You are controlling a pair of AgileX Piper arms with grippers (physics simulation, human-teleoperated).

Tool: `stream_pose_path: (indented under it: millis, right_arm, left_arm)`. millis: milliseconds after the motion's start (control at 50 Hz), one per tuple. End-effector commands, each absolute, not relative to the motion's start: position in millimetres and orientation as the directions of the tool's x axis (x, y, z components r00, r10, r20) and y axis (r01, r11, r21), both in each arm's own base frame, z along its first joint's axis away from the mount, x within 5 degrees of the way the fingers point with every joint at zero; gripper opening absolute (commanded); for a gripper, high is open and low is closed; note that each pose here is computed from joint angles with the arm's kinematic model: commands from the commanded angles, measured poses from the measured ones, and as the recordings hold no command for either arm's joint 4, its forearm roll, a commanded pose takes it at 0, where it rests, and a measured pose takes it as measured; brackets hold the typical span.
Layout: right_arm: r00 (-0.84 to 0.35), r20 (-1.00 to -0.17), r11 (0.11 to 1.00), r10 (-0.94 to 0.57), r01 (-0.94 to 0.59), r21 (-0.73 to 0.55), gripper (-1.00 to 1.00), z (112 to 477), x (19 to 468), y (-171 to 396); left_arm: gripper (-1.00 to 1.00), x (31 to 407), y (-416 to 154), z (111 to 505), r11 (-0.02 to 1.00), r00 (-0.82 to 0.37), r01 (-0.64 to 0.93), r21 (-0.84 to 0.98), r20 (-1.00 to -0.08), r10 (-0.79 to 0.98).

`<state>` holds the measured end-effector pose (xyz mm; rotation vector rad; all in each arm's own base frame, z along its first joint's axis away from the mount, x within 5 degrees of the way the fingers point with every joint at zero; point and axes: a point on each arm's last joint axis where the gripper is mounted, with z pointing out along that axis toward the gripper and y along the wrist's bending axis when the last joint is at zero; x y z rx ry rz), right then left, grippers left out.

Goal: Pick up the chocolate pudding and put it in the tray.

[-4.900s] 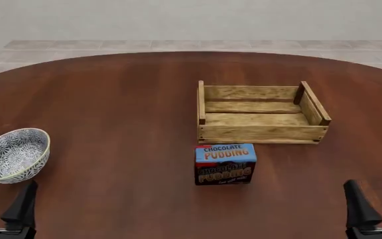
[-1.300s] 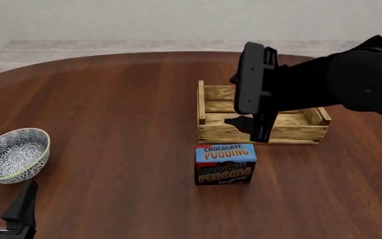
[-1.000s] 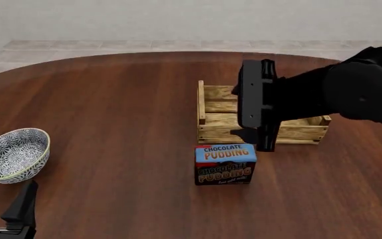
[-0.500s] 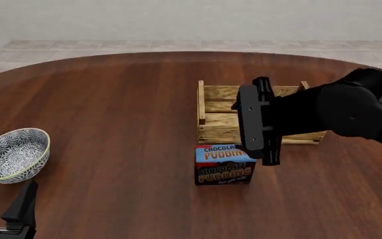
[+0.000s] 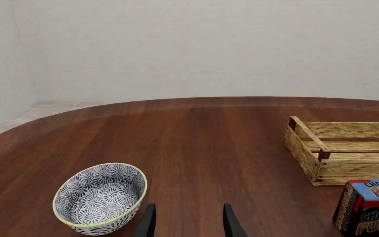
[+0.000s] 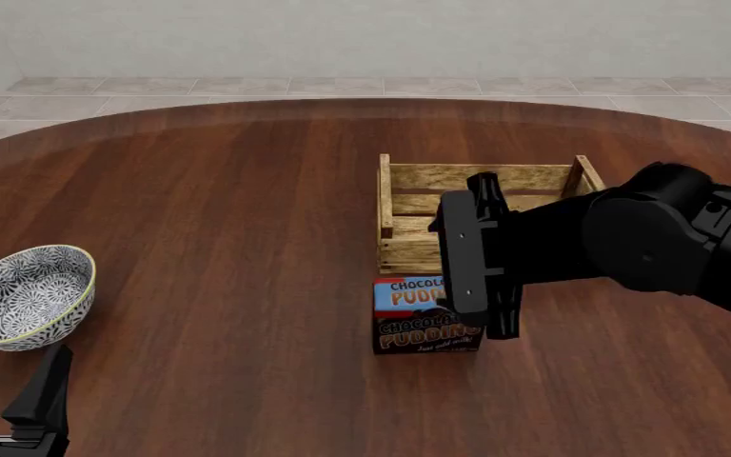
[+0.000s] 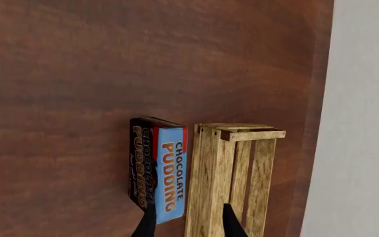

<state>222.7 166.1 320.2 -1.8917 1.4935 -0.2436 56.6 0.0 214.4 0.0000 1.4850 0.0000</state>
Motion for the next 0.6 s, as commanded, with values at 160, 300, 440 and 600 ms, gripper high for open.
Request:
stream_pose_path:
  millis: [160, 300, 440, 600]
  right_arm:
    - [0.302, -0.271, -0.081, -0.914, -0.791, -0.606, 1.0, 308.2, 226.5, 169.4]
    - [0.284, -0.267, -0.076, -0.921, -0.802, -0.592, 1.0, 304.5, 232.4, 169.6]
    - [0.267, -0.272, -0.063, -0.924, -0.811, -0.582, 1.0, 306.0, 235.4, 169.9]
    - [0.268, -0.283, -0.061, -0.921, -0.816, -0.575, 1.0, 303.3, 231.7, 174.0]
  left_arm:
    - [1.0, 56.6, 0.0, 214.4, 1.0, 0.085, 0.0, 0.0, -0.996, 0.0]
    - [1.0, 56.6, 0.0, 214.4, 1.0, 0.086, 0.0, 0.0, -0.996, 0.0]
    - [1.0, 56.6, 0.0, 214.4, 1.0, 0.086, 0.0, 0.0, -0.996, 0.0]
    - [1.0, 56.6, 0.0, 214.4, 1.0, 0.086, 0.0, 0.0, -0.996, 0.0]
